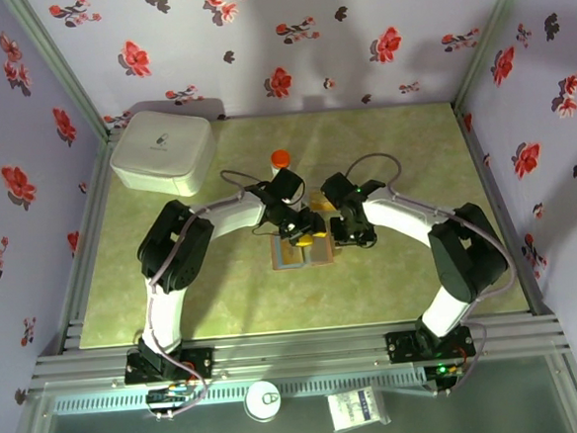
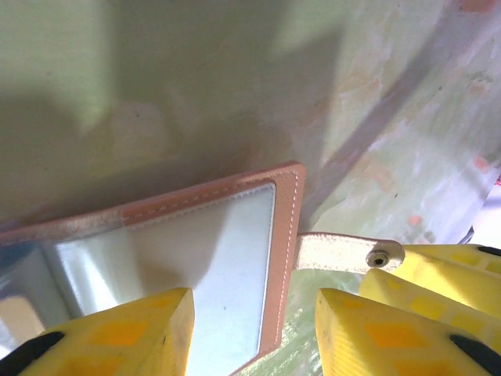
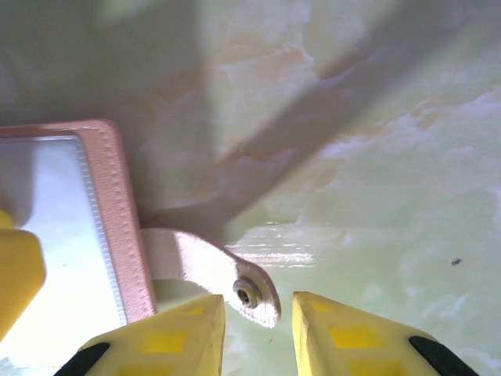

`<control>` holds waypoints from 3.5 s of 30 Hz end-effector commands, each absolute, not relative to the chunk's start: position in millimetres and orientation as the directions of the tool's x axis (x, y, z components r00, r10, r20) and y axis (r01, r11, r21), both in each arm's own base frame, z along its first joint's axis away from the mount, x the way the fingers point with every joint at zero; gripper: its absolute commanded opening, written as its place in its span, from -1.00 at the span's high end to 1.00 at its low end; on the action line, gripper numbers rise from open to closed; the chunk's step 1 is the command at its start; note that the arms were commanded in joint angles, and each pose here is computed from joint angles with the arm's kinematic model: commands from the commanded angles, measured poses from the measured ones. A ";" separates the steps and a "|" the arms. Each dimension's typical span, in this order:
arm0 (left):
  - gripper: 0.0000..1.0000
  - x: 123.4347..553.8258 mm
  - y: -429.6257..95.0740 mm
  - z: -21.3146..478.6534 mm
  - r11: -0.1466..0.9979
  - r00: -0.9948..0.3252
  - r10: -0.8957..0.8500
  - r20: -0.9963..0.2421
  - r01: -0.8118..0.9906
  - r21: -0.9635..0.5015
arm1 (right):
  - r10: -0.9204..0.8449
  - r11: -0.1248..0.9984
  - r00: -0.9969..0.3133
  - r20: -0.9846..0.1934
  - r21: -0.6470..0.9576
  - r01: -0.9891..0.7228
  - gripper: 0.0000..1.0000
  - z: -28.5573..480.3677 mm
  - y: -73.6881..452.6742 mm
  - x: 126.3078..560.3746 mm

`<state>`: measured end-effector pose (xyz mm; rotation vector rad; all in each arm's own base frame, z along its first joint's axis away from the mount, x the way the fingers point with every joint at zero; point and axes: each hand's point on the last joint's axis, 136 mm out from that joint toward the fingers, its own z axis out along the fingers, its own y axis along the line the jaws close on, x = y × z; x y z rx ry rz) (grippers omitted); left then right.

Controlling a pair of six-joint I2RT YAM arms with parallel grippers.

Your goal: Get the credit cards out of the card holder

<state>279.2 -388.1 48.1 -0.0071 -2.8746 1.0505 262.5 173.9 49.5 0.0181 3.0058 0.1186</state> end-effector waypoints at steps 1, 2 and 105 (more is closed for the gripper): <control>0.13 285.4 -377.4 72.2 0.752 -1.000 0.026 0.005 0.016 -0.659 | 0.035 0.990 -0.991 -0.130 0.141 0.017 0.42 62.8 184.7 260.2; 0.13 286.3 -374.5 75.0 0.751 -1.000 0.021 -0.003 0.017 -0.660 | 0.038 0.988 -0.991 -0.130 0.152 0.018 0.42 64.7 186.8 260.9; 0.73 263.4 -266.0 15.8 0.857 -0.994 -0.085 0.062 -0.104 -0.505 | 0.009 0.875 -0.999 -0.040 0.483 -0.011 0.56 21.9 296.9 258.6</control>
